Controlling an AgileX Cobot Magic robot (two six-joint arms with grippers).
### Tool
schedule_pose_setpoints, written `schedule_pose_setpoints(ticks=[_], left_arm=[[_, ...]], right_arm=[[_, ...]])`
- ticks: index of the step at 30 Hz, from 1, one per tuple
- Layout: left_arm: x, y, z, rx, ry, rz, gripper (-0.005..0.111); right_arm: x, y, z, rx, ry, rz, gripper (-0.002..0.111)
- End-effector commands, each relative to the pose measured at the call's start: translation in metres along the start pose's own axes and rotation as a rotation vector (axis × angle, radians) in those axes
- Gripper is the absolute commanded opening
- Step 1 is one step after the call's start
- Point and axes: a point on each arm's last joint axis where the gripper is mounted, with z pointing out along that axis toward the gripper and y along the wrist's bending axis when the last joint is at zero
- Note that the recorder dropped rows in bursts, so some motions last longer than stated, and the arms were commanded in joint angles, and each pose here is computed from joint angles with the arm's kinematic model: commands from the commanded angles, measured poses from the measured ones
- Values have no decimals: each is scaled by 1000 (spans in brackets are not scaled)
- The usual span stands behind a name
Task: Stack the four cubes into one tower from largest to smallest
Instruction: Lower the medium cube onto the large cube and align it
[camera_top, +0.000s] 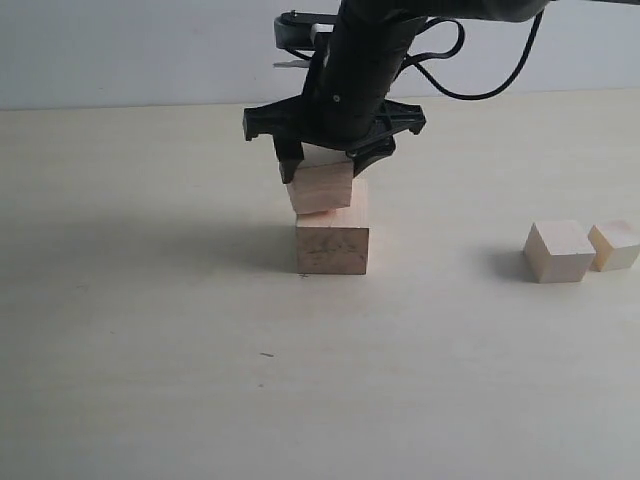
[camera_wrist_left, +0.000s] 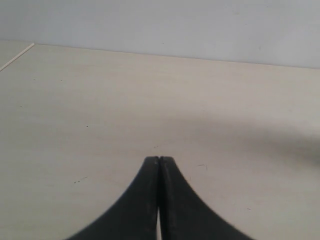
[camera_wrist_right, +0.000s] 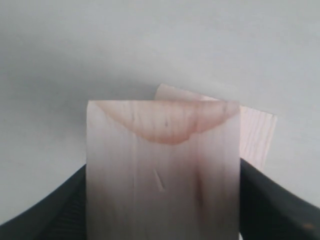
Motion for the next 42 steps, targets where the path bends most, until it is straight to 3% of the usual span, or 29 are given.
schedule_pose_setpoints(ticks=[1,19,42], left_arm=[[0,0,0,-1,-13,-7,0],[0,0,0,-1,-13,-10,0],[0,0,0,-1,-13,-9,0]], right_arm=[[-2,5,-4,34,-49,49,36],[2,0,-13,102,-32,215,36],[2,1,-3,86,-21,218,36]])
